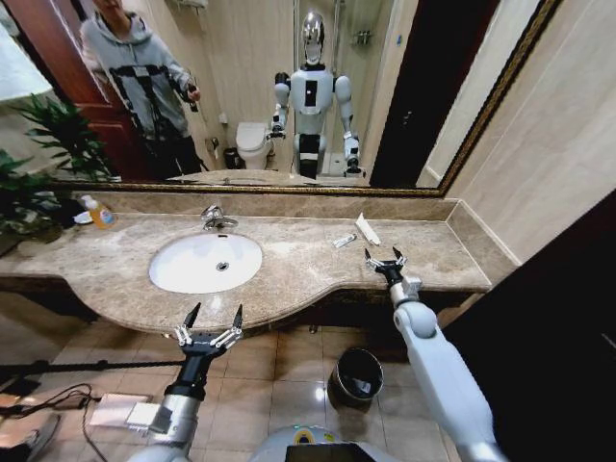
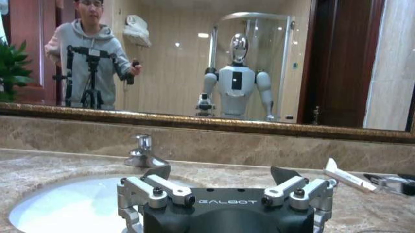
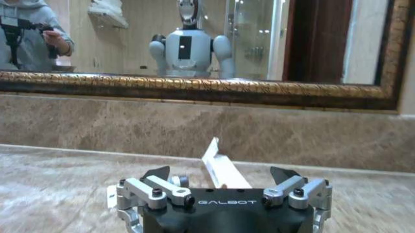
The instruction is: Pick up the trash from the sink and place it in the trash bin.
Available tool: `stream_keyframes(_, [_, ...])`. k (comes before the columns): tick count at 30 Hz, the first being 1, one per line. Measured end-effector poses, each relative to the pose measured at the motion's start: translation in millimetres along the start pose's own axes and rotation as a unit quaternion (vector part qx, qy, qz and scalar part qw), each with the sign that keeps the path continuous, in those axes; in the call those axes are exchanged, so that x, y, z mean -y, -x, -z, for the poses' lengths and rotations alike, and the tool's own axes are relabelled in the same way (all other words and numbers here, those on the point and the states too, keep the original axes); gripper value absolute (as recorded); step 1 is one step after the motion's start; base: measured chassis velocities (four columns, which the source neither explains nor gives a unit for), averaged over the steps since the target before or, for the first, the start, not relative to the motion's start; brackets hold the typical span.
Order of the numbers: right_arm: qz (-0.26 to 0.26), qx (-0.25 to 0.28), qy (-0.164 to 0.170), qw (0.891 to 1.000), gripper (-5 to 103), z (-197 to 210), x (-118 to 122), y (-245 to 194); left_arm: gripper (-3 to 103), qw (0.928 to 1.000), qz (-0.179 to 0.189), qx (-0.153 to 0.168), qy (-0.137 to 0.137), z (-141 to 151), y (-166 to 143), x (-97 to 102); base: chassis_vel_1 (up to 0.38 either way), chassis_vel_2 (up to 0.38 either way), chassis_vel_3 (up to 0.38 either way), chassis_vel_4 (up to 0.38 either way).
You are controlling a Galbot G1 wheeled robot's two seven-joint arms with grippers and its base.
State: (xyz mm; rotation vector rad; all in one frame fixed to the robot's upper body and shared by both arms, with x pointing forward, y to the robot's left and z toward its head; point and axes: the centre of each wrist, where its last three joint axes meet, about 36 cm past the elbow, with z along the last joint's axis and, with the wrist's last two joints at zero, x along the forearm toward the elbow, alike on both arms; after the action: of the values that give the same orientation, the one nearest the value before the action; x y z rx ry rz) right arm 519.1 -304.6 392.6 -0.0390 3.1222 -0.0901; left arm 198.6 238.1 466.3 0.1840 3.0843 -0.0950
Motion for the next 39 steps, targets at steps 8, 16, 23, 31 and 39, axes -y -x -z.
stream_keyframes(8, [0.01, -0.007, -0.001, 1.0, 100, 0.0, -14.7, 40.1, 100, 1.0, 0.0, 0.0, 0.0, 0.0, 0.0, 0.0, 0.0, 0.0, 0.0, 0.0])
stream_keyframes(16, [0.009, -0.015, 0.005, 1.0, 100, -1.1, -26.4, 80.6, 100, 1.0, 0.0, 0.0, 0.0, 0.0, 0.0, 0.0, 0.0, 0.0, 0.0, 0.0])
stream_keyframes(23, [-0.009, -0.022, -0.024, 0.999, 100, -10.9, -8.4, 91.3, 100, 1.0, 0.0, 0.0, 0.0, 0.0, 0.0, 0.0, 0.0, 0.0, 0.0, 0.0])
stream_keyframes(31, [-0.037, -0.052, -0.024, 0.998, 100, -18.3, 12.8, 87.4, 100, 1.0, 0.0, 0.0, 0.0, 0.0, 0.0, 0.0, 0.0, 0.0, 0.0, 0.0])
stream_keyframes(39, [-0.037, -0.07, -0.007, 0.997, 86, -22.0, 18.0, 89.0, 100, 1.0, 0.0, 0.0, 0.0, 0.0, 0.0, 0.0, 0.0, 0.0, 0.0, 0.0])
